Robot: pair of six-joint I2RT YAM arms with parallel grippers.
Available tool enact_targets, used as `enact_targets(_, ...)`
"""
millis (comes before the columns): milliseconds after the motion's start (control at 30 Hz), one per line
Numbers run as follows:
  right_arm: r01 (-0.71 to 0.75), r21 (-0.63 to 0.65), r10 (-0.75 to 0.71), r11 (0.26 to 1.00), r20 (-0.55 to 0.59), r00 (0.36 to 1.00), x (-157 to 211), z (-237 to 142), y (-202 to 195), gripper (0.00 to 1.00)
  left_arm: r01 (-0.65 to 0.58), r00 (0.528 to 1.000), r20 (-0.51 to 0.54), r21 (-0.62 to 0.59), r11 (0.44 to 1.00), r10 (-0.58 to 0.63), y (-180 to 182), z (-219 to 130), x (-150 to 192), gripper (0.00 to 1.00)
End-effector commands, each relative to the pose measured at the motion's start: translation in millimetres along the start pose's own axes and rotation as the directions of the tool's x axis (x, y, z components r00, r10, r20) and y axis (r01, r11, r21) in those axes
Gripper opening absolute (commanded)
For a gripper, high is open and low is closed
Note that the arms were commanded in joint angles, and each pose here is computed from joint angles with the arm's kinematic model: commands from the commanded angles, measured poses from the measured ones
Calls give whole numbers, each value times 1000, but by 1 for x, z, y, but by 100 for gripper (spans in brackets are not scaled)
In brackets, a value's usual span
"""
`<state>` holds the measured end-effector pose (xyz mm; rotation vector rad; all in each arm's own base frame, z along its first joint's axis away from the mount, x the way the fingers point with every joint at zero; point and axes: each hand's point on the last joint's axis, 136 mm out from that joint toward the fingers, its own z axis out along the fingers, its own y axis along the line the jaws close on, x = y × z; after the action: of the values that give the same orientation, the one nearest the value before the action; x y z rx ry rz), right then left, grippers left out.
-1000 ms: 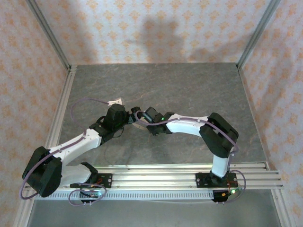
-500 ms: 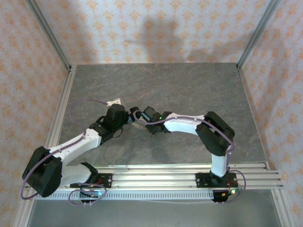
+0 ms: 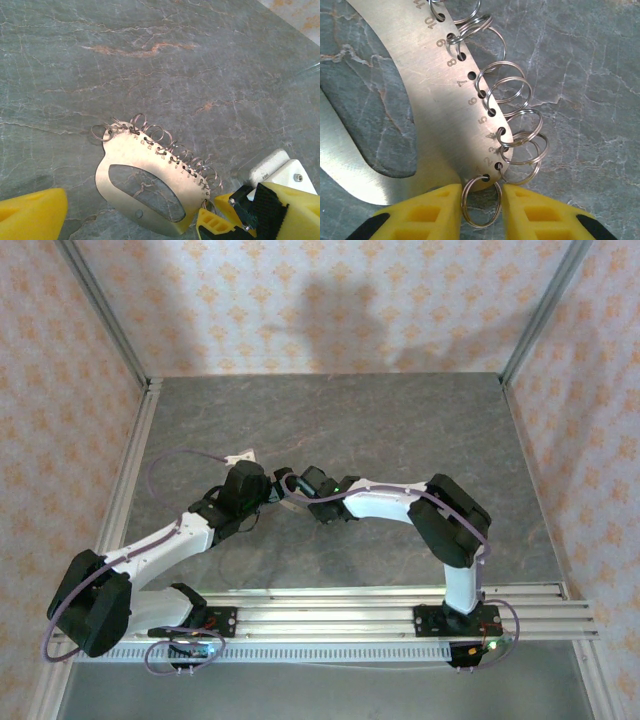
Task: Put the keys on the keyring
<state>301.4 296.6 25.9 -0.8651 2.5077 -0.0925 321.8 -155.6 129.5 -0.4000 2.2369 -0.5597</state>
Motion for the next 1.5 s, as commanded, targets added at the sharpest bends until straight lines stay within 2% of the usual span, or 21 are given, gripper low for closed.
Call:
enact_targets(0, 45, 52, -45, 998, -13, 999, -1, 3, -6, 26, -9, 1000, 11, 86, 996, 8, -20, -3, -5, 97)
enact_targets(367, 57, 62, -56, 996, -16, 998, -3, 5, -7, 19, -7, 1000, 5, 90, 996, 6, -21, -1, -4, 97)
enact_targets(467, 59, 60, -58, 996, -17, 998, -3, 4, -6, 14, -6, 1000, 6, 91, 996, 6, -22, -1, -4, 97)
enact_targets(633, 65, 53, -65, 996, -12, 998, -5, 0, -6, 0, -4, 1000, 8, 94, 996, 3, -23, -1, -5, 97)
enact_targets(733, 64, 36, -64, 997, 2, 998, -11, -8, -5, 0, -1, 1000, 11, 101, 995, 0, -25, -3, -7, 97)
enact_targets(833, 40, -23, -39, 999, 39, 998, -23, -24, -1, 0, 5, 1000, 12, 101, 995, -6, -26, -4, -8, 97)
enact_targets(933, -14, -158, 26, 987, 75, 997, -36, -43, 8, 0, 14, 1000, 11, 99, 995, -15, -27, -4, -10, 97)
enact_targets(1067, -102, -368, 139, 924, 76, 987, -48, -61, 18, 0, 30, 1000, 5, 87, 996, -30, -27, -5, -11, 98)
enact_targets(1167, -159, -463, 210, 872, 59, 976, -52, -65, 20, 0, 41, 999, 2, 76, 996, -41, -25, -5, -11, 97)
enact_targets(1300, -201, -491, 252, 848, 39, 967, -50, -61, 18, 0, 49, 999, -2, 63, 997, -49, -22, -4, -9, 97)
enact_targets(1467, -235, -460, 271, 856, 14, 962, -36, -54, 12, 0, 50, 999, -4, 57, 997, -50, -21, -3, -8, 97)
